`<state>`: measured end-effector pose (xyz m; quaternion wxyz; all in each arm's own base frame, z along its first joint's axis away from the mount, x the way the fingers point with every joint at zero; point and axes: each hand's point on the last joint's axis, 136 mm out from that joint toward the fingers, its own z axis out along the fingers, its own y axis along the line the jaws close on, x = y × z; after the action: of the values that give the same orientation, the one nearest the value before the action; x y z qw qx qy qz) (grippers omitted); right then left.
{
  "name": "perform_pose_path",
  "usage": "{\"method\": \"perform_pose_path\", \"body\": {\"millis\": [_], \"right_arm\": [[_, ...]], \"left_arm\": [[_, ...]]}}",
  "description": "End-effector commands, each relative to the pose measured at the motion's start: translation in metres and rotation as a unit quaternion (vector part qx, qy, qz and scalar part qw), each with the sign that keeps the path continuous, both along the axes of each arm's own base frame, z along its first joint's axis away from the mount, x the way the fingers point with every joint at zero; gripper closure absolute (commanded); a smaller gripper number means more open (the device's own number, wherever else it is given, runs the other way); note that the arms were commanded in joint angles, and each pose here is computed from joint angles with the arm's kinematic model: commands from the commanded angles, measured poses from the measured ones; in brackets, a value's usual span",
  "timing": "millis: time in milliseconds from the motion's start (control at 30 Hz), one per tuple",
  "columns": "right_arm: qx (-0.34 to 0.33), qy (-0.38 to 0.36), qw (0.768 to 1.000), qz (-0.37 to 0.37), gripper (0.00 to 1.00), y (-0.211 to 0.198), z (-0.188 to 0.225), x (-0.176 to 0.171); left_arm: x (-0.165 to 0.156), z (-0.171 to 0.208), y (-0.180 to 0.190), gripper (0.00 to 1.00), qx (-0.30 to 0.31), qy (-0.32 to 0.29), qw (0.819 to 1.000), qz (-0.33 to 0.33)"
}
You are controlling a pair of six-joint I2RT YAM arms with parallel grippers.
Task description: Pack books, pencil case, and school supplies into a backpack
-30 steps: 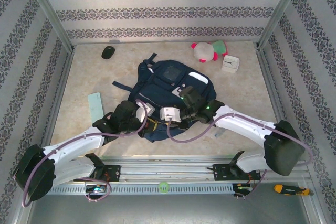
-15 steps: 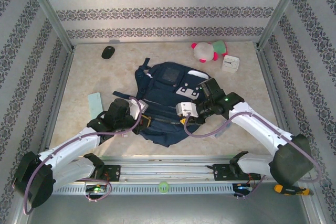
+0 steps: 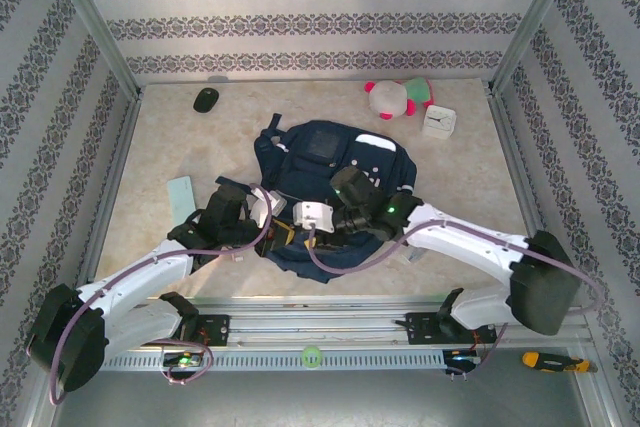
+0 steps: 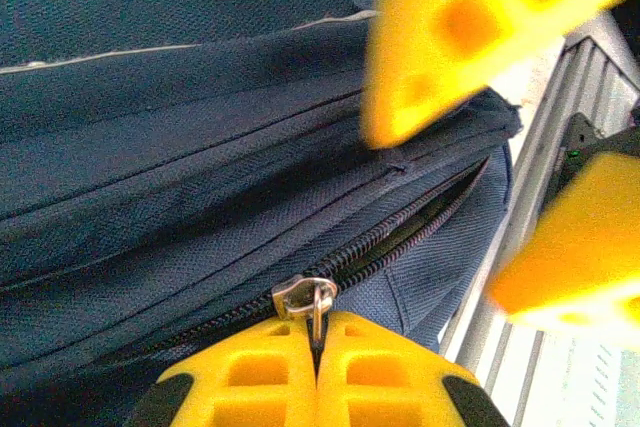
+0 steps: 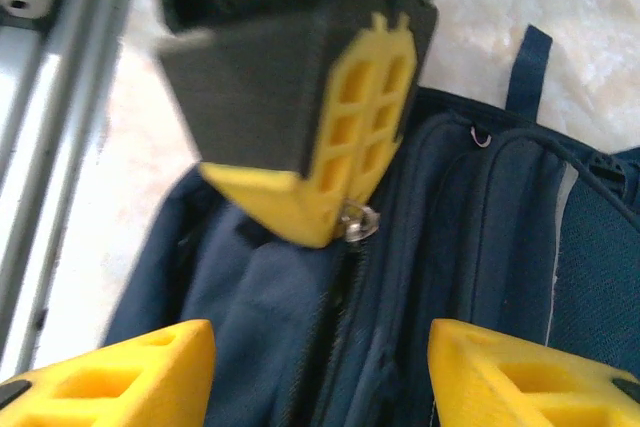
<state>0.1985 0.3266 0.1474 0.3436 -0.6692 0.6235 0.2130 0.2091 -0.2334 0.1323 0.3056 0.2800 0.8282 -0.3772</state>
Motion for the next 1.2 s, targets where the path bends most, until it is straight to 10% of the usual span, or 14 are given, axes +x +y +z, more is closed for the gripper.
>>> {"method": "perform_pose_path", "body": {"millis": [0,200,1167], "right_arm": [[0.010,-0.019,0.999,-0.030,0.45,0.010,-0.005,0.020],[0.010,0.016,0.999,0.041,1.00,-0.002,0.002,0.001],[0.067,0.049,0.974,0.212,1.00,-0.092,0.069,-0.091]], "left_arm": [[0.009,0.036,-0.012,1.00,-0.051,-0.045,0.998,-0.017],[0.028,0.019,0.013,1.00,0.023,-0.042,0.997,0.067],[0.116,-0.025,0.091,1.00,0.175,-0.018,0.952,0.250]]}}
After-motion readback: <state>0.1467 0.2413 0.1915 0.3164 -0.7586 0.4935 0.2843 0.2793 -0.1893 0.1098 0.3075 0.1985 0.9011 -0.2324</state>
